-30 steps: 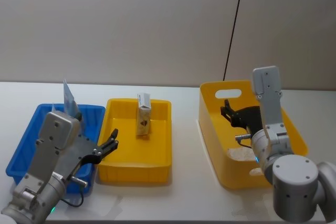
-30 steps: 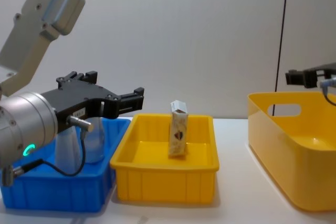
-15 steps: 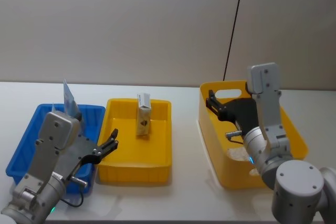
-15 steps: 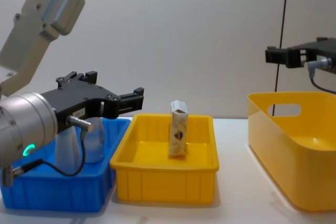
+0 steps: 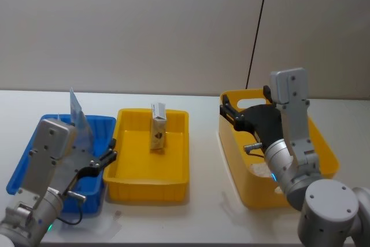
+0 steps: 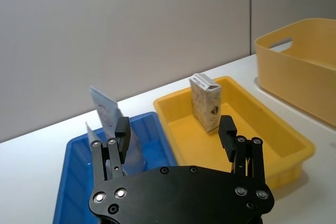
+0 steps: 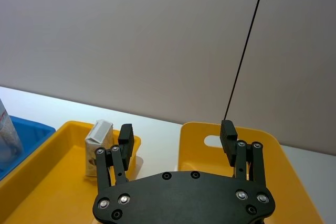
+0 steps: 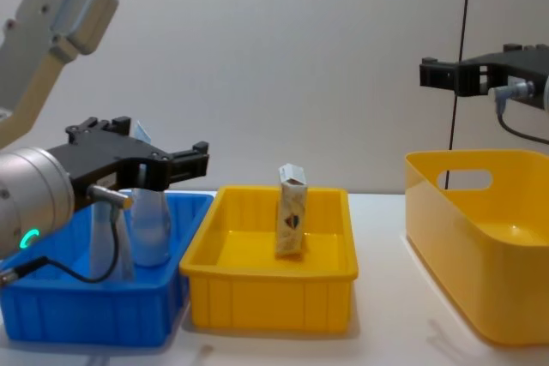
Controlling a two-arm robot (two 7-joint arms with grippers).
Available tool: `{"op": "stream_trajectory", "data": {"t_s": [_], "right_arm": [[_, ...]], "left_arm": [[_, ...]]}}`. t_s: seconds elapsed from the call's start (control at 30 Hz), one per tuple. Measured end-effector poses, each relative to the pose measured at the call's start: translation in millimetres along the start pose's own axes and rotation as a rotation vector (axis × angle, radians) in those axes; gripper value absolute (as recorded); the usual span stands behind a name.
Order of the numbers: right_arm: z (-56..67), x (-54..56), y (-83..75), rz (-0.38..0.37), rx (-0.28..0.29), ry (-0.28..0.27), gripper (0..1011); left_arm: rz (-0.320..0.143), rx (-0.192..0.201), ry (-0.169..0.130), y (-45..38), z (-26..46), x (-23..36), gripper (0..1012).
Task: Bimanual collaborative sorting of washing and personal care products
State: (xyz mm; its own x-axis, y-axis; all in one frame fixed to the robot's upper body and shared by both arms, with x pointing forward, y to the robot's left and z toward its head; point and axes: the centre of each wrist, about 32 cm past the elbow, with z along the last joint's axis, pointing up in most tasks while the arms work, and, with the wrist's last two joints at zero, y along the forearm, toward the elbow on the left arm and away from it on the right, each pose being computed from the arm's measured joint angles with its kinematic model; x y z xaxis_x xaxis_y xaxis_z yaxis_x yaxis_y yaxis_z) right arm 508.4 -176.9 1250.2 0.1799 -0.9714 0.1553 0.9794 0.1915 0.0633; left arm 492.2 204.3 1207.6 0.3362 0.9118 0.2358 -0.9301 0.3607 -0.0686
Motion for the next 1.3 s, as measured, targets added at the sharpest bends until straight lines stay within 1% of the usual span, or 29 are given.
{"op": "stream_trajectory", "data": {"t_s": [0.07,0.17,0.2,0.27,0.4,0.43,0.5,0.57,0.6,0.63,0.73,0.77,0.8,0.83,0.87,0.9,1.03,1.07,1.13,1.23,1.3], "right_arm": [[0.1,-0.2,-0.3,0.002,0.002,0.001,1003],[0.7,-0.5,-0.7,0.006,0.008,0.003,1004],[0.7,-0.6,-0.9,0.007,0.009,0.003,1004],[0.8,-0.8,-1.1,0.009,0.012,0.004,1003],[1.1,-1.0,-1.4,0.011,0.015,0.005,1004],[1.1,-1.1,-1.5,0.011,0.015,0.005,1004],[1.2,-1.1,-1.5,0.012,0.016,0.005,1004],[1.3,-1.2,-1.6,0.014,0.017,0.005,1004],[1.3,-1.3,-1.7,0.014,0.018,0.006,1004],[1.4,-1.4,-1.7,0.015,0.018,0.006,1004],[1.5,-1.4,-1.8,0.016,0.020,0.006,1004],[1.5,-1.4,-1.8,0.016,0.020,0.006,1004],[1.5,-1.4,-1.9,0.016,0.020,0.007,1004],[1.5,-1.4,-1.9,0.016,0.020,0.007,1004],[1.5,-1.5,-1.9,0.016,0.021,0.007,1004],[1.5,-1.5,-1.9,0.016,0.021,0.007,1004],[1.5,-1.5,-2.0,0.017,0.021,0.007,1004],[1.5,-1.5,-2.1,0.017,0.021,0.007,1004],[1.5,-1.5,-2.1,0.017,0.021,0.007,1004],[1.6,-1.5,-2.2,0.018,0.022,0.007,1004],[1.6,-1.5,-2.2,0.018,0.022,0.007,1004]], "left_arm": [[0.021,0.009,0.004,-0.5,0.9,2.4,1001],[0.037,0.017,0.009,-1.1,1.4,4.0,1001],[0.047,0.022,0.014,-1.8,1.3,5.5,1001],[0.056,0.027,0.022,-2.5,1.2,6.8,1001],[0.076,0.039,0.046,-5.0,0.4,9.8,1001],[0.083,0.044,0.058,-6.1,-0.4,11.0,1001],[0.091,0.049,0.071,-7.4,-1.8,12.5,1001],[0.100,0.057,0.092,-9.1,-4.2,14.6,1001],[0.100,0.057,0.092,-9.1,-4.2,14.6,1001],[0.107,0.066,0.115,-10.9,-7.3,16.8,1001],[0.112,0.077,0.139,-12.6,-11.6,19.2,1001],[0.116,0.082,0.154,-13.6,-14.6,20.7,1002],[0.119,0.085,0.160,-14.1,-16.0,21.6,1001],[0.123,0.089,0.176,-15.0,-19.0,23.0,1001],[0.127,0.093,0.181,-15.2,-20.8,23.9,1001],[0.133,0.098,0.195,-15.9,-24.2,25.6,1001],[0.144,0.108,0.219,-17.1,-30.3,28.6,1001],[0.150,0.115,0.229,-17.4,-34.0,30.1,1002],[0.155,0.121,0.238,-17.8,-37.2,31.3,1001],[0.166,0.134,0.258,-19.1,-44.1,34.0,1001],[0.168,0.137,0.265,-19.7,-46.3,34.8,1001]]}}
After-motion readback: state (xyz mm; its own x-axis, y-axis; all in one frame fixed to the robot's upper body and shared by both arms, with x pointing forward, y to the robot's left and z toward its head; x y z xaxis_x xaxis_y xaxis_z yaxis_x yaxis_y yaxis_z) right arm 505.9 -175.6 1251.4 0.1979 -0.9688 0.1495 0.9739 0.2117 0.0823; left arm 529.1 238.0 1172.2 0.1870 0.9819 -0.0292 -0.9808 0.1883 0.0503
